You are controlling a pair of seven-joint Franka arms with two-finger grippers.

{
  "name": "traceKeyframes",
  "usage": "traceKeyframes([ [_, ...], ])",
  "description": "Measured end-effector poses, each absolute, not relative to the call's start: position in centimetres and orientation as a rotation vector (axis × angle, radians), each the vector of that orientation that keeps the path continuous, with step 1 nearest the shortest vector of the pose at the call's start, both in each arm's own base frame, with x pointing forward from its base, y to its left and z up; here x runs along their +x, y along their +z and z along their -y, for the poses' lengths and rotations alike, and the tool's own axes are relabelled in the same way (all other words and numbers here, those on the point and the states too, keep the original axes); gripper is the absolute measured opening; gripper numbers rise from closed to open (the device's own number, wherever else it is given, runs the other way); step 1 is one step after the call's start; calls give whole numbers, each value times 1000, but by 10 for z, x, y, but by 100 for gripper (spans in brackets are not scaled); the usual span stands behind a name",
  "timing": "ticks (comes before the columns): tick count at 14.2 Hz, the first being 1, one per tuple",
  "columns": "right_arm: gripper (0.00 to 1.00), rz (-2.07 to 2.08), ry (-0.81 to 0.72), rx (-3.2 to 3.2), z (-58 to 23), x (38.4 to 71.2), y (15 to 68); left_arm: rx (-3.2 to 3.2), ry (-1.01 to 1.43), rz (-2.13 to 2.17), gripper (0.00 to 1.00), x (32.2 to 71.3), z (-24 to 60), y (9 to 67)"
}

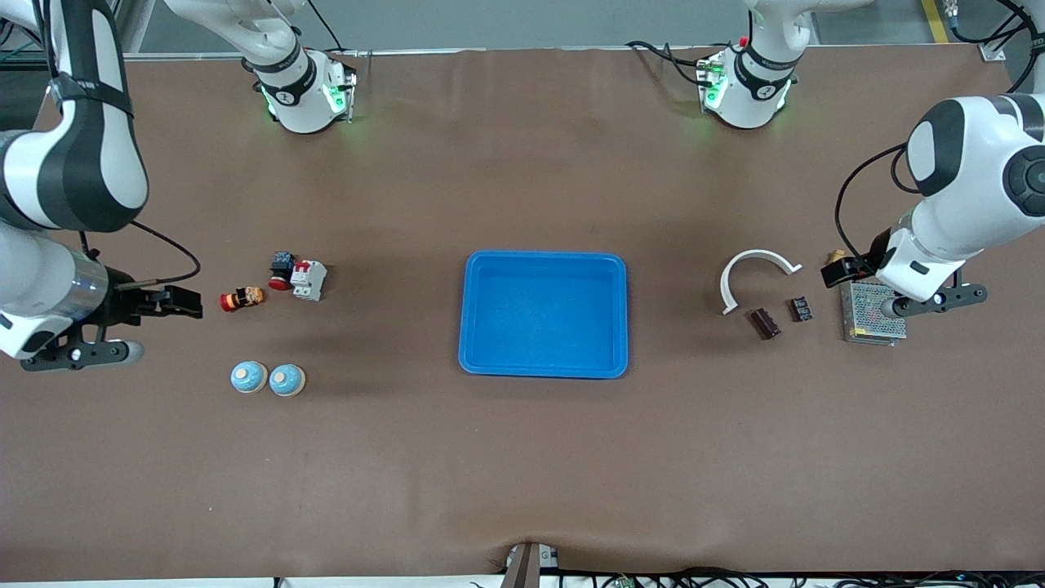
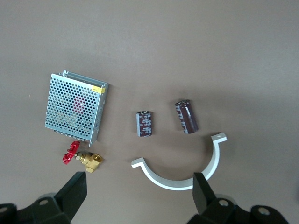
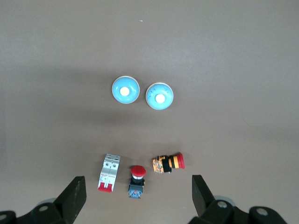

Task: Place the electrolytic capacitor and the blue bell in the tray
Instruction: 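Grasp a blue bell with the right gripper while the left gripper descends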

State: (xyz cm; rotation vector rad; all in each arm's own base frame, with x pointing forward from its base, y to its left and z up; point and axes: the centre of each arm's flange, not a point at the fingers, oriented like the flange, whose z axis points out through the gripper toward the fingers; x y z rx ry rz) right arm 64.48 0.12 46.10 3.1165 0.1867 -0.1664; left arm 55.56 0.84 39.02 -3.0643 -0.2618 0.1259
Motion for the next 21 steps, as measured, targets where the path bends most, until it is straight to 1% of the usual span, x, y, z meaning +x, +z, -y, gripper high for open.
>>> traceKeyframes([
  [4,100,-216,-140,3115,-11,645,429,-3075,109,248,100,559,-6,341],
  [6,100,-250,-152,3112,-19,641,413,-3079,111,248,100,563,-7,313],
  [10,100,-447,-128,3094,-38,638,398,-3083,135,293,100,567,-24,262],
  [11,100,-526,-123,3083,-42,637,393,-3084,138,305,96,567,-29,250],
  [12,100,-601,-121,3071,-44,636,390,-3084,146,316,95,565,-33,241],
  [13,100,-664,-117,3059,-45,636,388,-3084,156,322,88,564,-35,235],
  [14,100,-735,-110,3044,-46,636,387,-3083,163,325,78,563,-36,231],
  [15,100,-810,-101,3025,-46,636,387,-3083,170,325,77,562,-36,229],
  [17,100,-969,-73,2978,-45,638,382,-3082,184,324,71,560,-36,225],
  [21,100,-1197,-50,2888,-44,648,347,-3080,223,324,71,557,-36,210],
])
